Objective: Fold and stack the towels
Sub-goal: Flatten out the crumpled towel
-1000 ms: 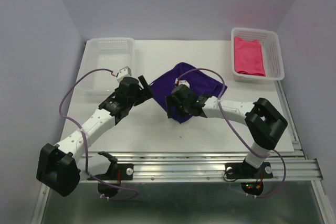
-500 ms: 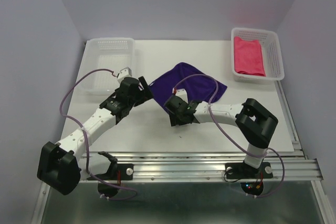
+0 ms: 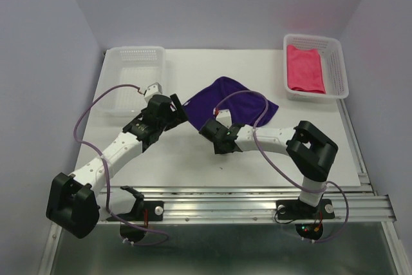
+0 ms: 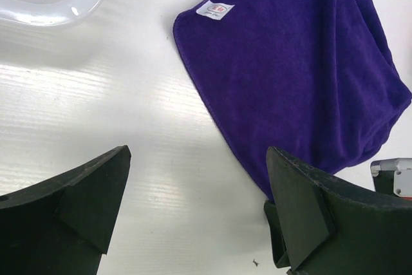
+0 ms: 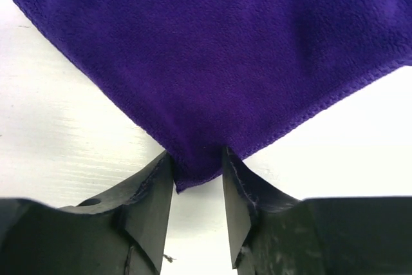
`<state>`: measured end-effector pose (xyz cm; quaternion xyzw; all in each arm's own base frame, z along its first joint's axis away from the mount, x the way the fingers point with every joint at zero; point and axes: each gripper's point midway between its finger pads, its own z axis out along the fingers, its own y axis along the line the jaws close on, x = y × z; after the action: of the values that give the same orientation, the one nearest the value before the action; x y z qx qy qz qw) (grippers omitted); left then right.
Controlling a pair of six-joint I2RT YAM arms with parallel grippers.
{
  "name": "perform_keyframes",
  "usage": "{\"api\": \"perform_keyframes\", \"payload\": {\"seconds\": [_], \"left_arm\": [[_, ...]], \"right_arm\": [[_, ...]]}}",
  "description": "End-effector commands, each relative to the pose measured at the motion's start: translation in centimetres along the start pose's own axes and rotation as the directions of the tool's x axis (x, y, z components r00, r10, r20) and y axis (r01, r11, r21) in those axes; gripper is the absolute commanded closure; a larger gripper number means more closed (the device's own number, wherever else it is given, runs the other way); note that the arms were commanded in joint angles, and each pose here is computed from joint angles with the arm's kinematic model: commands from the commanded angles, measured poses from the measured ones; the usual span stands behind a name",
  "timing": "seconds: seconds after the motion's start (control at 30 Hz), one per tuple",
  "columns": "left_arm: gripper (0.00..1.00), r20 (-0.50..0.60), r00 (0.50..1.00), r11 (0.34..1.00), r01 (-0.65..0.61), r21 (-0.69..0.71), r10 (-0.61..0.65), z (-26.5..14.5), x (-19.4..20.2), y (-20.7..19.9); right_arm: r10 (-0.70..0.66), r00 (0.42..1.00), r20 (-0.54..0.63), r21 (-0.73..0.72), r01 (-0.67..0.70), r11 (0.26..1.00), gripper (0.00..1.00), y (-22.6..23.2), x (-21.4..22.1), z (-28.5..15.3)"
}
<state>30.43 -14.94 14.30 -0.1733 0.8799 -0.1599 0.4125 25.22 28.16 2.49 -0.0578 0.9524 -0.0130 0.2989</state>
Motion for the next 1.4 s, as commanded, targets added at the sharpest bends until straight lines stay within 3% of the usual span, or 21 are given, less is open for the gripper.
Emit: {"api": "perform_keyframes", "payload": {"seconds": [0.0, 0.1, 0.4, 0.63, 0.8, 0.9, 1.13, 1.37], "left_arm": [[0.01, 0.028, 1.000, 1.000, -0.006, -0.016, 0.006, 0.1, -1.0, 0.1], [0.01, 0.004, 1.000, 1.000, -0.004, -0.023, 0.004, 0.4, -0.5, 0.2], [0.01, -0.094, 0.996, 0.999, -0.001, -0.037, -0.002, 1.9, 2.7, 1.2], [0.01, -0.136, 0.991, 1.000, -0.012, 0.006, 0.012, 4.2, 3.9, 0.0], [0.04, -0.142, 0.990, 0.995, -0.038, -0.092, 0.025, 6.9, 4.2, 1.1], [0.12, -0.152, 0.988, 0.992, -0.050, -0.113, 0.032, 8.3, 4.0, 0.7], [0.20, -0.131, 0.990, 0.977, -0.068, -0.203, 0.042, 10.2, 3.5, 1.6], [0.21, -0.144, 0.985, 0.961, -0.125, -0.248, 0.091, 11.7, 3.4, 2.2]], "right_arm": [[0.004, 1.000, 0.023, 0.062, -0.006, 0.998, 0.62, -1.0, -0.3, -0.8], [-0.006, 1.000, 0.003, 0.072, 0.006, 0.997, 0.72, -1.8, 0.7, -0.8], [-0.028, 0.999, -0.020, 0.078, 0.029, 0.996, 0.89, -4.1, 2.5, -1.7], [-0.057, 0.998, -0.035, 0.012, 0.058, 0.998, 0.91, -4.3, 4.0, -1.9], [-0.069, 0.997, -0.021, -0.011, 0.068, 0.998, 0.91, -4.0, 3.6, -2.0], [-0.073, 0.997, -0.017, -0.024, 0.073, 0.997, 0.91, -3.7, 3.5, -2.0], [-0.073, 0.997, -0.013, -0.037, 0.073, 0.997, 0.91, -3.7, 3.6, -2.1], [-0.067, 0.998, -0.011, -0.043, 0.067, 0.997, 0.91, -3.5, 3.7, -1.9]]}}
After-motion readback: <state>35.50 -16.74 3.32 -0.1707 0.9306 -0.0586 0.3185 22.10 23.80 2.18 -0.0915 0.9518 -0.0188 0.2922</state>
